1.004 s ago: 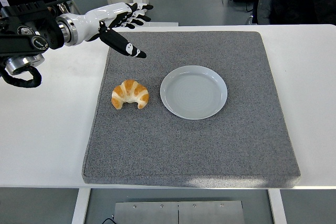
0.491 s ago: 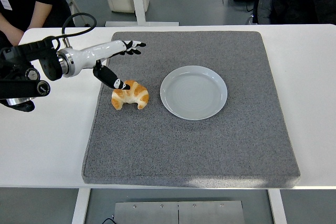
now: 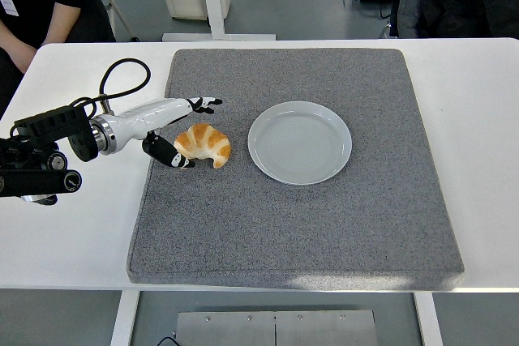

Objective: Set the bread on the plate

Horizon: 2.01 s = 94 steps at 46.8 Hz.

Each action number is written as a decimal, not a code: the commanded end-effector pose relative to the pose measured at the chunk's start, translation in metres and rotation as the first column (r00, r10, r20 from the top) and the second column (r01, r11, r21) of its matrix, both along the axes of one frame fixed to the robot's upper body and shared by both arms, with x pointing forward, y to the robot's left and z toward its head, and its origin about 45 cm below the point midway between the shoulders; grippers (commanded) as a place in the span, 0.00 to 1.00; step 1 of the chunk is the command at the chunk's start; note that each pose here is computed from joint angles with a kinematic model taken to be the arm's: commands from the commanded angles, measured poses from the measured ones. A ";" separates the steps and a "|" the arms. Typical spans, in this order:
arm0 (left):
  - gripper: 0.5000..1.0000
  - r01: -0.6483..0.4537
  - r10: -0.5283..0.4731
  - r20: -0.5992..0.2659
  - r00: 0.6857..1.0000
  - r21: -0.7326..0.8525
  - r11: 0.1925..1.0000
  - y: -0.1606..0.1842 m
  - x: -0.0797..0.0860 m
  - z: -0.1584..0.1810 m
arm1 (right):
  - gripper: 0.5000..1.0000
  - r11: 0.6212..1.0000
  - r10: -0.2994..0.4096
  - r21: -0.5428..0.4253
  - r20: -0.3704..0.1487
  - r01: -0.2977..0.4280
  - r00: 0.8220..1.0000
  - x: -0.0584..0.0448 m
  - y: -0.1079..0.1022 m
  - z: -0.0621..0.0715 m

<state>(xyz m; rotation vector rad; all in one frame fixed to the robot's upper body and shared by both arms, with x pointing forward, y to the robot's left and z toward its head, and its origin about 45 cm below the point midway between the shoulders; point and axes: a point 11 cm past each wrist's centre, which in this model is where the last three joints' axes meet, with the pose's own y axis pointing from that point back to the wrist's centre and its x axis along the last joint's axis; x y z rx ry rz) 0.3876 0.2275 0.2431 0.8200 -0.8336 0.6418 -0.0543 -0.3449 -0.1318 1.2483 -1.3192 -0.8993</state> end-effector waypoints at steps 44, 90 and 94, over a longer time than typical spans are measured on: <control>0.42 0.004 -0.003 0.007 1.000 -0.051 0.999 -0.013 0.011 -0.042 | 1.00 1.000 0.000 -0.002 0.000 0.000 1.000 0.000 -0.001 0.000; 0.00 -0.001 0.006 0.151 0.989 -0.032 0.999 -0.009 0.046 0.012 | 1.00 1.000 -0.001 -0.002 0.000 0.001 1.000 0.000 -0.001 0.000; 0.00 0.008 -0.003 0.176 0.984 -0.028 1.000 -0.012 0.051 0.026 | 1.00 1.000 -0.001 -0.002 0.000 0.001 1.000 0.000 -0.001 0.000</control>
